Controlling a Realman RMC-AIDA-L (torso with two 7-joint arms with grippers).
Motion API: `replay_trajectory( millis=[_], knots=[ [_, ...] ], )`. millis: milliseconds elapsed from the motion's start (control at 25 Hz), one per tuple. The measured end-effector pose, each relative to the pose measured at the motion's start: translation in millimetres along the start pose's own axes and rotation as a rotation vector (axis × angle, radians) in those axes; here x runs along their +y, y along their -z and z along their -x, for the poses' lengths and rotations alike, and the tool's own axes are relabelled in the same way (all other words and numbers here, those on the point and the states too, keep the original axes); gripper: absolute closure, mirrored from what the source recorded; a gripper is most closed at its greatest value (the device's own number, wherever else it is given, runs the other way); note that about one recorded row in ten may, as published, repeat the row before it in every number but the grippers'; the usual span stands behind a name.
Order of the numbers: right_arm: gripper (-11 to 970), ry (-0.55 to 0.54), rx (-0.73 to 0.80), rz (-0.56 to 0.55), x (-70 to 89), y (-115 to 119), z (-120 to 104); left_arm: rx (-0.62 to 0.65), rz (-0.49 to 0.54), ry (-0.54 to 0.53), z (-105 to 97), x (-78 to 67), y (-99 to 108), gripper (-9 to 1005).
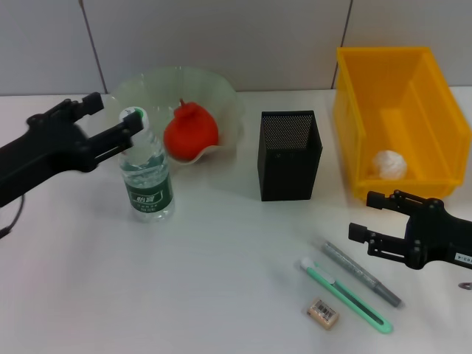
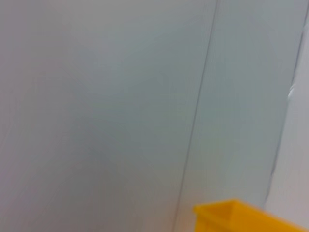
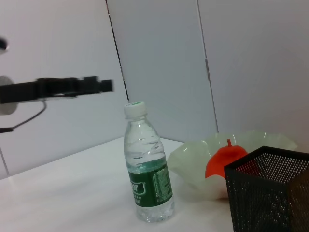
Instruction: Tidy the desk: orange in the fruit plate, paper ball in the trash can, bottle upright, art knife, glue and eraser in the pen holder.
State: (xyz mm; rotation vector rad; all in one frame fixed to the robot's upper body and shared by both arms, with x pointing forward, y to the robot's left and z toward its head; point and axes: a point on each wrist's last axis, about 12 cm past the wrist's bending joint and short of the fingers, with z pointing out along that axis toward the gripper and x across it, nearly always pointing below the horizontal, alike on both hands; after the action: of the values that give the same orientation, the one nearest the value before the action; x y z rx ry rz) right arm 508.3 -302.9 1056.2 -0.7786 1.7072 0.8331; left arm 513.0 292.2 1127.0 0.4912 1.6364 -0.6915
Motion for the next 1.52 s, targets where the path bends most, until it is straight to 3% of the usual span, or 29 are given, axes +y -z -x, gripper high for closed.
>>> replay_trajectory(
  millis=[80,240,280,360,520,960,1520],
  knots=[
    [214,-0.001,-0.001,0.000,0.3,0,0,-0.049,-0.050,0.015,-7,5.4,14,187],
    [214,0.001,-0.001,0.000,0.1,0,0,-0.069,-0.076,0.016,-11,6.2,19,187],
    [214,0.001,-0.001,-0.001,-0.1,0,0,-0.098,-0.113,0.018,-27,8.7,35,187],
    [214,0.005,-0.005,0.000,-0.3,0,1,-0.106,-0.132,-0.004,-42,7.4,47,187],
    [214,0.014,-0.017,0.001,0.2,0,2,-0.068,-0.140,-0.010,-63,3.4,56,190],
    [213,0.015,-0.037,-0.021,2.2,0,-4,0.045,-0.195,-0.048,-93,-10.5,53,194],
    [217,-0.010,-0.029,-0.051,3.4,17,-8,0.098,-0.233,-0.105,-106,-17.2,43,194]
  ],
)
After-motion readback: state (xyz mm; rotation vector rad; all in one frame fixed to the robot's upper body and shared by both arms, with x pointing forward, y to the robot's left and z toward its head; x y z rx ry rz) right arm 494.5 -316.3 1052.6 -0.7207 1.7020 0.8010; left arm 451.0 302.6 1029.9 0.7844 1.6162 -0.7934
